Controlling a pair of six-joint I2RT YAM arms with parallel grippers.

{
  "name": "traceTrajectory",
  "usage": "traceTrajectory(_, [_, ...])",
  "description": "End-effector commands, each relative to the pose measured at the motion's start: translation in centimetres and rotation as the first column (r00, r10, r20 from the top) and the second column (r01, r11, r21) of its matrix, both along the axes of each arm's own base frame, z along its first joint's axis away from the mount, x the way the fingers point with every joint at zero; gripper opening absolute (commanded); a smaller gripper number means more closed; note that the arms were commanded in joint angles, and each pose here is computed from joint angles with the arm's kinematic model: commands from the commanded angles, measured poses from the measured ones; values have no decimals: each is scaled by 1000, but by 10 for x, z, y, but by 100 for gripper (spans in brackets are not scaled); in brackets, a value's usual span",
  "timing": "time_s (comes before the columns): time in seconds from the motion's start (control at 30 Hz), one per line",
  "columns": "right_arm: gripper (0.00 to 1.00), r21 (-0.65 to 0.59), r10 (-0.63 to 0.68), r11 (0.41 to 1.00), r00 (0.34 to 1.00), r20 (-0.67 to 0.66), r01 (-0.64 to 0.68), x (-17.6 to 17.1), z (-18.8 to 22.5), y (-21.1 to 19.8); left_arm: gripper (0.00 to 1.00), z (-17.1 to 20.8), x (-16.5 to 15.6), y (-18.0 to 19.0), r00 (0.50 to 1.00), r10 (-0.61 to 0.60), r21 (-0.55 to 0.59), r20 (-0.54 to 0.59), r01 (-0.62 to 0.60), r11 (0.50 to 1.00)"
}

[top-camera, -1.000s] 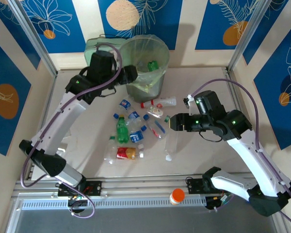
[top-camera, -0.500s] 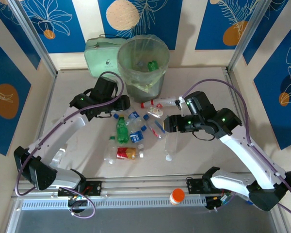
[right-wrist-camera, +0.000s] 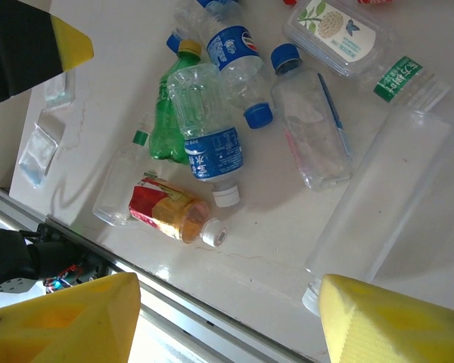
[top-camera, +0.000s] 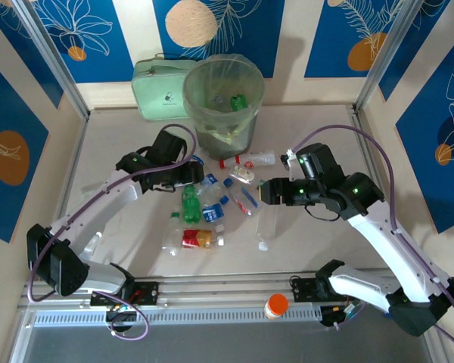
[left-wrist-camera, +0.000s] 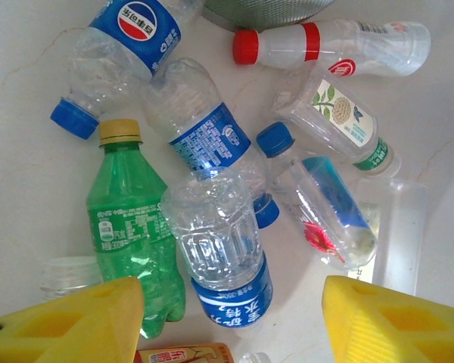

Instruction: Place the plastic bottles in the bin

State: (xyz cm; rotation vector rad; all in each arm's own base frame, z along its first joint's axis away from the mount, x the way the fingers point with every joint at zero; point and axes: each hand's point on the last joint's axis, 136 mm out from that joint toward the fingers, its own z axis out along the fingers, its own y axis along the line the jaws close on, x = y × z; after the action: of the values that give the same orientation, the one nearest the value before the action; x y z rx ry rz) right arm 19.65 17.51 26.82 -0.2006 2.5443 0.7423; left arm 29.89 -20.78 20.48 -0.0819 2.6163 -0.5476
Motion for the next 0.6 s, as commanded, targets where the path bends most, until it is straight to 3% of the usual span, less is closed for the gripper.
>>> traceTrajectory(0.0, [64, 29, 3, 1000, 1000, -4, -3, -6, 2, -2, 66, -13, 5, -8, 999, 20, -28, -43, -21, 999])
traceTrajectory(0.3, [64, 59, -9, 998, 1000, 9, 9, -12, 6, -10, 63, -31, 22, 16, 991, 111, -58, -76, -115, 992])
traceTrajectory(0.57, [64, 86, -16, 996, 999, 30, 14, -23, 4, -19, 61, -59, 12, 43, 982, 125, 30, -140, -122, 992])
